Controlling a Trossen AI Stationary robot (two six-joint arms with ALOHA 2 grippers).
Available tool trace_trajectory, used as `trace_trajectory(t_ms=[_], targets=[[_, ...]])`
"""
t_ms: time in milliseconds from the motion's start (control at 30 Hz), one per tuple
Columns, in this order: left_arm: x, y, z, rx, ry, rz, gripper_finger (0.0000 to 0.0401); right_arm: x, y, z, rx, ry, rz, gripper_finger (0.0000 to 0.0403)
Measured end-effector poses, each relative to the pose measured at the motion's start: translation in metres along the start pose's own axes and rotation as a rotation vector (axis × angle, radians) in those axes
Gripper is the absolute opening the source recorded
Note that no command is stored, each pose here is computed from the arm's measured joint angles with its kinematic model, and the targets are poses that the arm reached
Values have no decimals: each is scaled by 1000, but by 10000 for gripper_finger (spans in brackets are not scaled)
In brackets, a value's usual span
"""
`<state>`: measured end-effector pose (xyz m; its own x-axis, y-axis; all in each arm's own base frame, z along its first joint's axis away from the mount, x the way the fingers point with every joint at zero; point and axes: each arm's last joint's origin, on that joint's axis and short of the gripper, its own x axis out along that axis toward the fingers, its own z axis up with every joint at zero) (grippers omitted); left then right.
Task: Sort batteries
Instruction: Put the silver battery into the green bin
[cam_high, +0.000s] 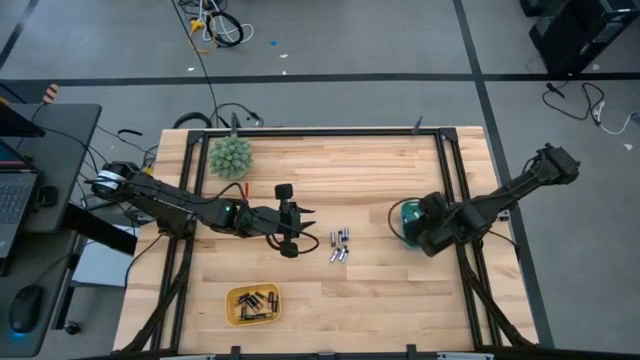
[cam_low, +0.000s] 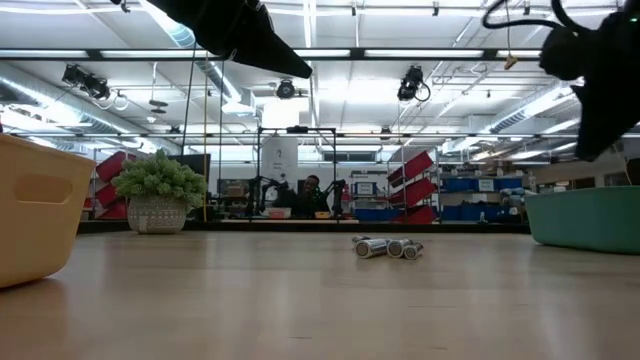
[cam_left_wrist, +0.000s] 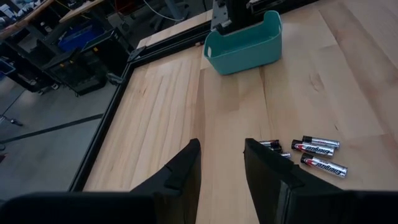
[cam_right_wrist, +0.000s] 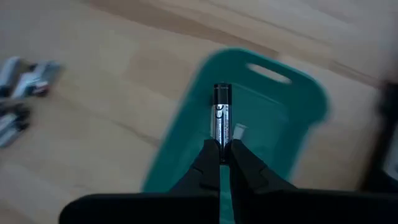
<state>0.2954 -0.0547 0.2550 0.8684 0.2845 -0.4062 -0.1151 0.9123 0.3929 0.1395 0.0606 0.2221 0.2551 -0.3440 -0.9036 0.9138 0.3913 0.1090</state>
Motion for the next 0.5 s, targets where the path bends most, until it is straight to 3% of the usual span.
trace_trajectory(t_ms=[167,500], targets=[[0,0,0,0,0,0,119,2,-6,-9,86,40,-100,5],[0,0,0,-1,0,0,119,12,1,-18,64,60,-171,30]])
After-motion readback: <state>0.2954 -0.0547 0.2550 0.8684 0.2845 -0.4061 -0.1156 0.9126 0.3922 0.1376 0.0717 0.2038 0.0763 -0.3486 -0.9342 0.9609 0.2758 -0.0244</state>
